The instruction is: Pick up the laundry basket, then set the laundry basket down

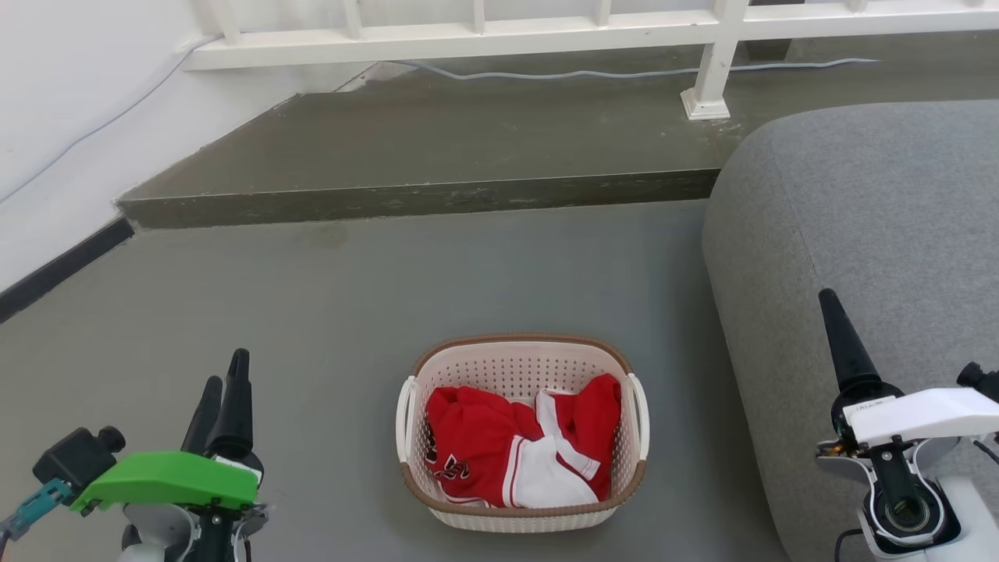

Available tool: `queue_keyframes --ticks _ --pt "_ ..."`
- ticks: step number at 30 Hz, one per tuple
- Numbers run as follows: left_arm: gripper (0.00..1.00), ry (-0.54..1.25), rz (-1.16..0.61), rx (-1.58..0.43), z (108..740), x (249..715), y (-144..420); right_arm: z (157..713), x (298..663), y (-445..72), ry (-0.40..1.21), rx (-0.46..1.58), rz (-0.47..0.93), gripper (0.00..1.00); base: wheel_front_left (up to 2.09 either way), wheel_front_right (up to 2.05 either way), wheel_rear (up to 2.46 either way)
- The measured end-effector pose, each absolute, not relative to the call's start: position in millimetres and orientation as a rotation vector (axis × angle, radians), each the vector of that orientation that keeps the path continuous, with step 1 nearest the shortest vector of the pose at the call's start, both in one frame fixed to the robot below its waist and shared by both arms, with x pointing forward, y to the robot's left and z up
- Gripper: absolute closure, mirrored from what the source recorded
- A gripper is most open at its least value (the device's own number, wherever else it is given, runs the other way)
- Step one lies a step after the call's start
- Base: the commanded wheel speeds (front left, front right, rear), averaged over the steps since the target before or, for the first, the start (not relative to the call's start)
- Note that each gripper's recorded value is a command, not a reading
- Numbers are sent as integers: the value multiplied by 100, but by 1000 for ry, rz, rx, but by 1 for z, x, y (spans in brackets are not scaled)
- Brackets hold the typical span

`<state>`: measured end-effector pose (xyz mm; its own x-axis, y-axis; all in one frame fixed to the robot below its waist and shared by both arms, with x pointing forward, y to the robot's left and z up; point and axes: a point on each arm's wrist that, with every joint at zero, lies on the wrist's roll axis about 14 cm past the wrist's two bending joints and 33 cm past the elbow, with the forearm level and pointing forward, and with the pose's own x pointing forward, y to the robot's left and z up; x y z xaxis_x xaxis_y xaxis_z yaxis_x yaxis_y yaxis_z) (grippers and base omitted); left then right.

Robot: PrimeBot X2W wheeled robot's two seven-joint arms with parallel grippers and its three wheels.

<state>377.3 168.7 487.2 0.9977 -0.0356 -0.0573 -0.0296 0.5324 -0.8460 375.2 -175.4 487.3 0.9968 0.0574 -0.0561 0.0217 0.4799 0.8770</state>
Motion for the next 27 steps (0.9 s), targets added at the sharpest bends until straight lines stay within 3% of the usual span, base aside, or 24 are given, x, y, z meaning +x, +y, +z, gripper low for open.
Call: queue_keyframes --ticks 27 --pt "0 8 -70 -593 504 380 150 501 378 -163 12 631 93 0 0 0 0"
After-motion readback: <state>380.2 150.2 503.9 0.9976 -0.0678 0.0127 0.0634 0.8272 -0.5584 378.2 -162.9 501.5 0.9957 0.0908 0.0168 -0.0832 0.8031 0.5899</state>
